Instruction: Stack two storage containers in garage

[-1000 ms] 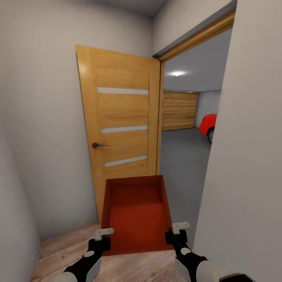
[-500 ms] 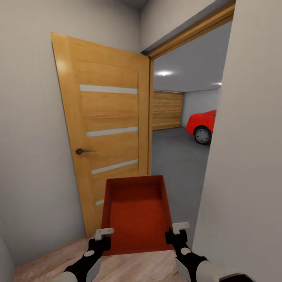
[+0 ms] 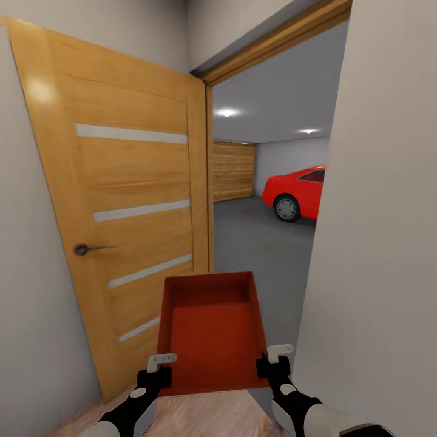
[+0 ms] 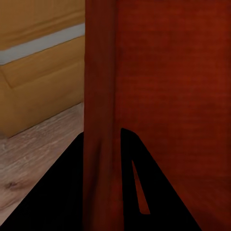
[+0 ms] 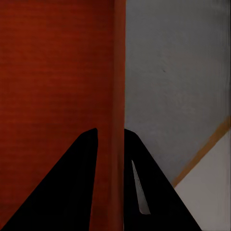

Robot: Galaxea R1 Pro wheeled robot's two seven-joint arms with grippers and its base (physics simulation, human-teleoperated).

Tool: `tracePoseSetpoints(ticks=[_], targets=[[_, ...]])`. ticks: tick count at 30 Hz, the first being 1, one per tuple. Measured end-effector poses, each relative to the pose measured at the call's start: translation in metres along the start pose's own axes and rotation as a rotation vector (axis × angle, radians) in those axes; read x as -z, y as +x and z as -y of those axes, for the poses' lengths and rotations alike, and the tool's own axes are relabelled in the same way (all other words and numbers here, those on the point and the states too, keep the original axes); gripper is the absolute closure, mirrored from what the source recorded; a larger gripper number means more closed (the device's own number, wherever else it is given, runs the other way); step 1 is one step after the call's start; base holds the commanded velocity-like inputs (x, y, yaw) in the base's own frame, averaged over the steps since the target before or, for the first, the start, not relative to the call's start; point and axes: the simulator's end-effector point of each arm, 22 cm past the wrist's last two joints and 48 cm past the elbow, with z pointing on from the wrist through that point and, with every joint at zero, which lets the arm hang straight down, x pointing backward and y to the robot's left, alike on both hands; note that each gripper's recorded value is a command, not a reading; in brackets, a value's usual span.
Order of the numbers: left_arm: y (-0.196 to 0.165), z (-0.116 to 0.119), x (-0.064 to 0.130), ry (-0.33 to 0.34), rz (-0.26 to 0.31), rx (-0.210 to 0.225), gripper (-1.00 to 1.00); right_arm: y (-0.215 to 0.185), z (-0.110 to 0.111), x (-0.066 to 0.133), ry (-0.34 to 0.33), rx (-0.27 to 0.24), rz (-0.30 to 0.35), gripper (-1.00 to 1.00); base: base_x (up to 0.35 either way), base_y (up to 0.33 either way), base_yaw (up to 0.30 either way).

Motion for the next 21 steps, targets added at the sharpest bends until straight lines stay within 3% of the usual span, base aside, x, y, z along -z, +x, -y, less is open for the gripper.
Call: tracePoseSetpoints(ticks=[12,21], targets=[[0.0014,0.0000,0.0002,-0.001,0.001,0.003,1.00,0.0000,0.0000,-0.0001,-0.002,0.004,0.001,1.00,0.279,0.196,-0.275],[0.0012,-0.0007,0.0001,-0.001,0.002,0.002,1.00,-0.0001,-0.0007,0.0000,-0.001,0.004,0.001,1.00,0.224,0.259,-0.061]])
